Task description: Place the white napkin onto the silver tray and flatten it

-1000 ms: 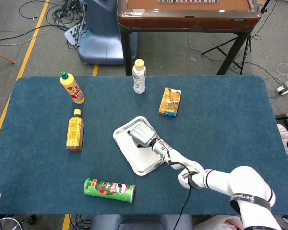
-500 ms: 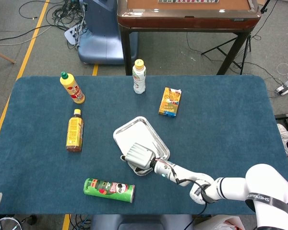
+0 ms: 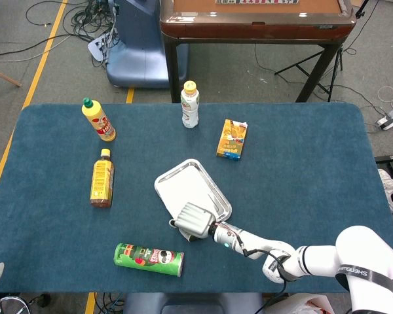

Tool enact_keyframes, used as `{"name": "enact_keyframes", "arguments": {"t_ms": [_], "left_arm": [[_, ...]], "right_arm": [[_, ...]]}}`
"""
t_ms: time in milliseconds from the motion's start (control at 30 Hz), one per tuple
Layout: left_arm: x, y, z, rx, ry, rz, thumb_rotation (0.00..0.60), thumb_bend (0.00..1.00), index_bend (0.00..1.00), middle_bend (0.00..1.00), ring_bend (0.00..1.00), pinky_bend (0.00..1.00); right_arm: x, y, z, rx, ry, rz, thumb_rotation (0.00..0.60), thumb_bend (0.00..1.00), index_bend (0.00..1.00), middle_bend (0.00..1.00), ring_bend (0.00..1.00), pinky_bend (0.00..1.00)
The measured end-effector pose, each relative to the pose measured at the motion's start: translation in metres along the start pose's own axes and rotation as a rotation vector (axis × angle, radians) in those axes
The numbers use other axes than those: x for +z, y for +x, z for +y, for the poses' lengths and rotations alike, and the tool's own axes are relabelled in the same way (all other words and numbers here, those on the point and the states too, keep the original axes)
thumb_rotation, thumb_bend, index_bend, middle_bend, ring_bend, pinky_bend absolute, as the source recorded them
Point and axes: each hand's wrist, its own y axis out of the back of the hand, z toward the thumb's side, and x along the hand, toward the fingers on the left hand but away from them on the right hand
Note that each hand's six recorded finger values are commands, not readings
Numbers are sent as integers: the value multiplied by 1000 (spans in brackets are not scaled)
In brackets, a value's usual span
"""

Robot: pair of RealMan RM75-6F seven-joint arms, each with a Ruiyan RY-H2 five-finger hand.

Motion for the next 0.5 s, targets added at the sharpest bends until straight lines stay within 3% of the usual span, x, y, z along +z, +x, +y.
{"name": "enact_keyframes", "arguments": {"t_ms": [500], "left_arm": [[0,0,-2,-6,0,-1,600,274,174,148,140,0]], "right_arm": [[-9,18,-16,37,12,-20,398,843,378,1000,1000,1000]]}}
